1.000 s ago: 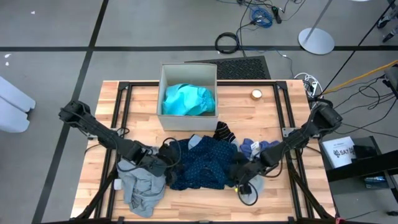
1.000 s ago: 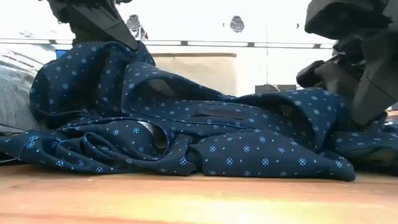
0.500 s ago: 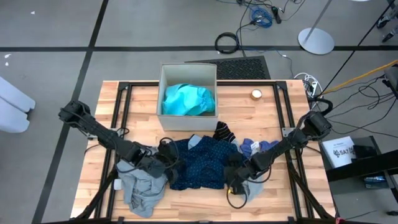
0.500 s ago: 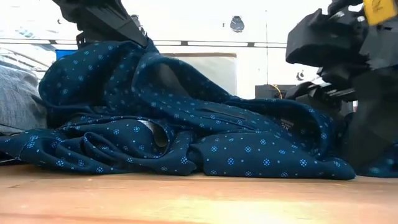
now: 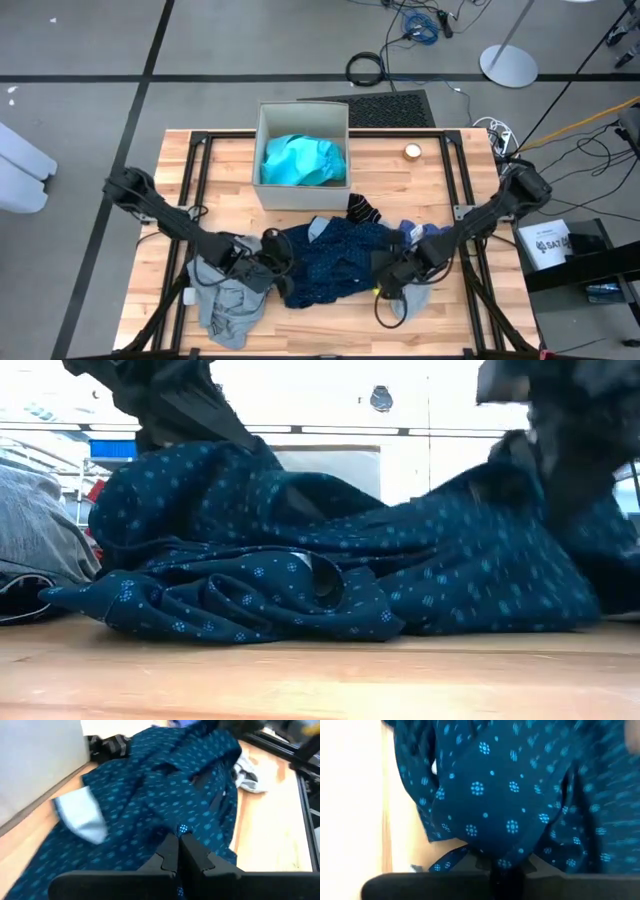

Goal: Sort clothes
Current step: Put the dark blue polo shirt into the white laundry organizer

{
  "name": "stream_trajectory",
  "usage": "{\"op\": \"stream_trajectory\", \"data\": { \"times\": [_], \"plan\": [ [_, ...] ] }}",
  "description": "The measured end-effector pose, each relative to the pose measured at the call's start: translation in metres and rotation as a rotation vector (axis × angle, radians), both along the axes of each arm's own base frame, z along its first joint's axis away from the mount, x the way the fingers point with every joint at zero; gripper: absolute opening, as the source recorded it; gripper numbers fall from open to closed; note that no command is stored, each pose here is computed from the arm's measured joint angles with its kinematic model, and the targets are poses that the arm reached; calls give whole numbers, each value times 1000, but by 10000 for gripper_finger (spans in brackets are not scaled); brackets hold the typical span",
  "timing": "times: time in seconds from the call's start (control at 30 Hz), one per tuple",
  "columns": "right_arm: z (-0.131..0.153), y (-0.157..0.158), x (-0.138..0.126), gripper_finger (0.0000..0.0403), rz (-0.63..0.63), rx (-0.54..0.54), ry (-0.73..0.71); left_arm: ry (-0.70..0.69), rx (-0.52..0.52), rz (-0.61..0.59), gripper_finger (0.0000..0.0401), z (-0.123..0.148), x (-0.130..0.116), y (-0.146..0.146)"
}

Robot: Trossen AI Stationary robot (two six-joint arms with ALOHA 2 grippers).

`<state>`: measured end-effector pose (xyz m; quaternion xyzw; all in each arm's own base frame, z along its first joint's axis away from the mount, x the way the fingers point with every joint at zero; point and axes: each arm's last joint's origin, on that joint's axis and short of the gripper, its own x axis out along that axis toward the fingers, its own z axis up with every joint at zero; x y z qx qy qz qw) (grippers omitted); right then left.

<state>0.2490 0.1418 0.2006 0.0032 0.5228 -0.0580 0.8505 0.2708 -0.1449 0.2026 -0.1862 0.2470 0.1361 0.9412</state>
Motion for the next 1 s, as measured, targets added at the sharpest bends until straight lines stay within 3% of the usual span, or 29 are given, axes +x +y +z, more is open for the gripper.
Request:
{"op": "stream_trajectory", "data": {
  "times": [0.17, 0.33, 0.5, 0.63, 0.8, 1.0],
  "plan": [
    [46, 7, 16, 5, 29, -50, -175, -41, -22, -30, 9, -21, 18, -8],
    [68, 11, 47, 4, 95, -72, -372, -63, -101, -89, 9, -42, 35, -13],
    [57, 7, 75, 4, 130, -115, -438, -58, -128, -112, 9, -48, 39, -14],
    [44, -1, 92, 3, 131, -131, -447, -45, -132, -175, 24, -36, 33, -15],
    [33, -10, 113, 3, 151, -121, -507, 51, -114, -252, 86, -21, 18, -12],
    [6, -24, 143, 3, 176, -58, -566, 250, -169, -191, 152, -4, -10, 7]
  ]
}}
